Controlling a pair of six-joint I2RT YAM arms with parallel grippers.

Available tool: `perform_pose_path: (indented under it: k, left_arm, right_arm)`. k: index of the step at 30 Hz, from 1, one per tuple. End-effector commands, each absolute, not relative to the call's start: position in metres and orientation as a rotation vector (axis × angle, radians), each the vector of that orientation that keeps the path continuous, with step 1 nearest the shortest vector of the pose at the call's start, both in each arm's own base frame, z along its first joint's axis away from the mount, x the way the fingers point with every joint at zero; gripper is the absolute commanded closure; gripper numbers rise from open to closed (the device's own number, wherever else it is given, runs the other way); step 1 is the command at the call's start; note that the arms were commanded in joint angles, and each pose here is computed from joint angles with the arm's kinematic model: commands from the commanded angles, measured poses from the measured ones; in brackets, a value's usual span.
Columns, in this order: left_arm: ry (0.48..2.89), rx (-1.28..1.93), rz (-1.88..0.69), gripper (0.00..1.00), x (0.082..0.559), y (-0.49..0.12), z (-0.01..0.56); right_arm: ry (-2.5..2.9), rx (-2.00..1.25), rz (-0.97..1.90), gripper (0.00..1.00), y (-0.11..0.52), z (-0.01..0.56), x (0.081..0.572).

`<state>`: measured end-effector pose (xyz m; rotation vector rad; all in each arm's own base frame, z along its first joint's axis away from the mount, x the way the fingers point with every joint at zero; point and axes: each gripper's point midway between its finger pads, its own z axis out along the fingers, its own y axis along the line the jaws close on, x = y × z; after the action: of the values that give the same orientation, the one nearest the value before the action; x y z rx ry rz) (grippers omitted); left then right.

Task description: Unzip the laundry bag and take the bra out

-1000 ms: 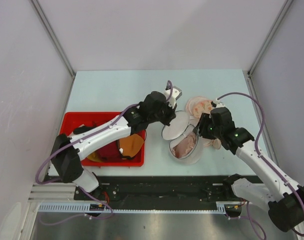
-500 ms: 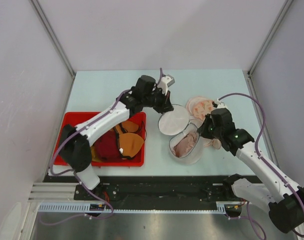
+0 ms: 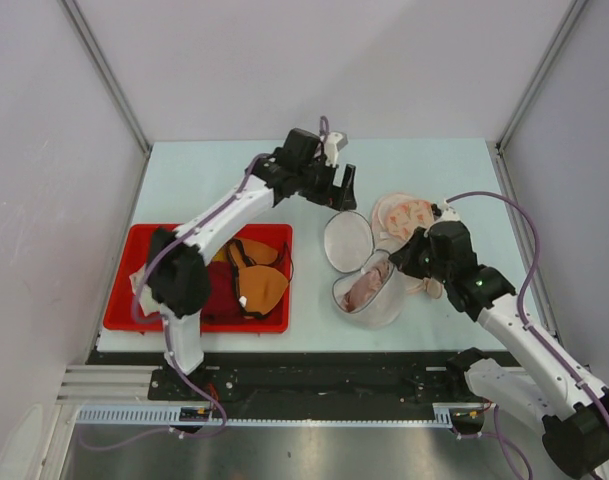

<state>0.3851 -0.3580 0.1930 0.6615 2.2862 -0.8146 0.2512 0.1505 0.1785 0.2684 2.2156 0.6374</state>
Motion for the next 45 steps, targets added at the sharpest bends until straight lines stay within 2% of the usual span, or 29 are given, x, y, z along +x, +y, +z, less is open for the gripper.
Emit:
perform_pose_path:
  k: [1,3,6,8,10,15,21,28,34,37,39,43,45]
  left_arm:
    - [2.017,0.469,-0.613,0.00,0.365,-0.299,0.318]
    - [2.030,0.482,-0.627,0.00,0.347,-0.295,0.310]
    - [2.061,0.578,-0.818,0.03,0.301,-0.317,0.302]
    - [2.173,0.673,-1.011,0.09,0.264,-0.343,0.262]
    - [2.294,0.672,-1.091,0.16,0.239,-0.360,0.227]
    - [2.410,0.573,-1.268,0.29,0.209,-0.390,0.187]
    - [2.515,0.456,-1.260,0.41,0.207,-0.395,0.155]
    - [2.485,0.453,-1.287,0.40,0.204,-0.400,0.163]
    - [2.517,0.487,-1.302,0.35,0.202,-0.412,0.156]
    - [2.525,0.537,-1.284,0.27,0.198,-0.419,0.153]
    - [2.547,0.550,-1.270,0.27,0.197,-0.423,0.147]
    - [2.574,0.570,-1.245,0.32,0.195,-0.426,0.132]
    - [2.593,0.557,-1.217,0.41,0.197,-0.424,0.124]
  right_arm:
    - [2.155,0.272,0.729,1.00,0.164,0.193,0.260]
    - [2.155,0.271,0.731,1.00,0.165,0.192,0.262]
    - [2.163,0.275,0.730,1.00,0.166,0.190,0.263]
    - [2.170,0.270,0.720,1.00,0.165,0.187,0.264]
    - [2.170,0.269,0.715,1.00,0.165,0.186,0.265]
    - [2.179,0.248,0.705,1.00,0.165,0.184,0.265]
    - [2.171,0.230,0.699,1.00,0.162,0.186,0.265]
    - [2.181,0.235,0.704,1.00,0.161,0.183,0.267]
    - [2.175,0.226,0.735,1.00,0.167,0.184,0.271]
    - [2.175,0.223,0.740,1.00,0.168,0.184,0.271]
    - [2.182,0.224,0.741,1.00,0.168,0.183,0.271]
    - [2.180,0.220,0.753,1.00,0.170,0.184,0.271]
    - [2.177,0.221,0.758,1.00,0.170,0.185,0.270]
